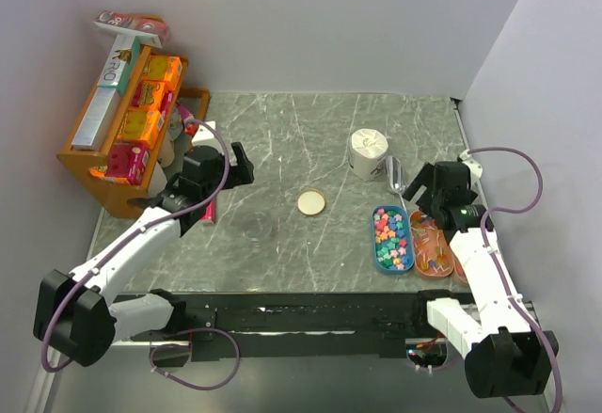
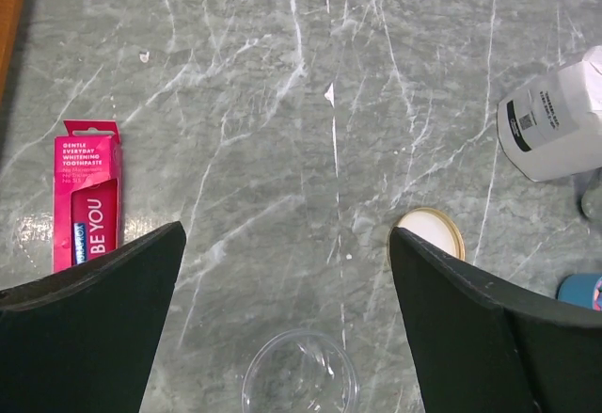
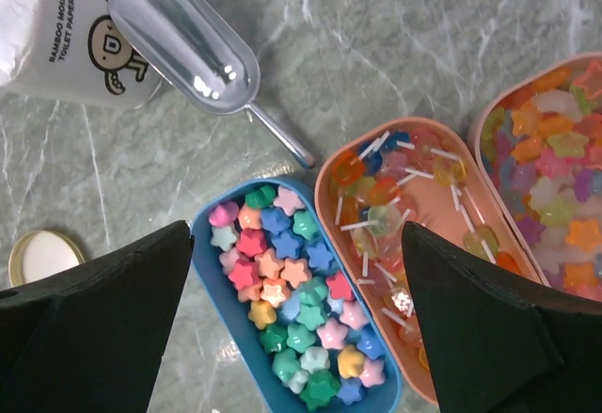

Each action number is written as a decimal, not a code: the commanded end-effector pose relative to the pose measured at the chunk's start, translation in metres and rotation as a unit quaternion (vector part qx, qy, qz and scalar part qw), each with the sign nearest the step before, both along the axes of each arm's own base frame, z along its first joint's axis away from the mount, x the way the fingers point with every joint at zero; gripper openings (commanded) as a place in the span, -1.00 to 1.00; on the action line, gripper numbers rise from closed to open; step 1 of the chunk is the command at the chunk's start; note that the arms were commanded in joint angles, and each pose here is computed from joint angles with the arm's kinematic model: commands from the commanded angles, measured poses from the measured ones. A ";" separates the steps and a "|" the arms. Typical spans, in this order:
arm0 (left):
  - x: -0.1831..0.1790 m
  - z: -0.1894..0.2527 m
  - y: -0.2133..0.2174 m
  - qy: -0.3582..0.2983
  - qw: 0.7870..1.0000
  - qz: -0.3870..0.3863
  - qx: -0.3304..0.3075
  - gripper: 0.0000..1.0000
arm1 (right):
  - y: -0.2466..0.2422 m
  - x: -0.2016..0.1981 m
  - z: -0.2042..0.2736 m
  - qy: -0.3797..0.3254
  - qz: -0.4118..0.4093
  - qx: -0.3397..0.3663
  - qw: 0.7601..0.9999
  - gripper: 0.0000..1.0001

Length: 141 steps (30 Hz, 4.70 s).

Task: Pack the candies
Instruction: Move the storage box to the center of the board.

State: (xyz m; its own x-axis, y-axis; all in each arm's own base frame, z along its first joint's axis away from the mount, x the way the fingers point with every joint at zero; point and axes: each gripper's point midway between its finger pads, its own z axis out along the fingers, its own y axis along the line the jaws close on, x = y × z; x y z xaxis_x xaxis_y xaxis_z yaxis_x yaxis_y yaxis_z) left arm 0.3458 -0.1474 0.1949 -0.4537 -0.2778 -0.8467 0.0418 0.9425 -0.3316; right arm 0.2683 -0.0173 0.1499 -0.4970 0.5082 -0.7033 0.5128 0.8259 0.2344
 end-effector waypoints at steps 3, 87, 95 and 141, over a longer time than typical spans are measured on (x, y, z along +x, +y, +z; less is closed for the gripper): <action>-0.002 0.017 -0.006 -0.036 0.999 -0.021 -0.013 0.93 | 0.006 -0.009 0.007 0.007 0.004 0.016 1.000 0.99; -0.007 0.023 -0.060 0.011 0.988 -0.150 -0.041 0.93 | -0.048 -0.061 -0.119 0.202 -0.143 0.174 0.953 -0.22; -0.014 0.021 -0.055 0.006 0.989 -0.140 -0.047 0.93 | -0.030 -0.051 -0.121 0.215 -0.104 0.165 0.957 -0.53; -0.022 0.004 -0.043 0.026 0.991 -0.124 -0.030 0.93 | 0.168 0.062 -0.121 0.217 0.274 0.065 0.935 -1.00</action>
State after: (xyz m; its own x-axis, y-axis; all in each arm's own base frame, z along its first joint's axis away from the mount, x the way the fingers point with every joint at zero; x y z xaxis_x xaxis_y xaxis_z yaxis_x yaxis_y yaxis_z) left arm 0.3223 -0.1922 0.1834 -0.5917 -0.1857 -0.7845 0.2478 0.8841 -0.3961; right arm 0.3049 0.1148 0.0299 -0.9408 0.1564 -0.3008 0.1235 0.9844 0.1255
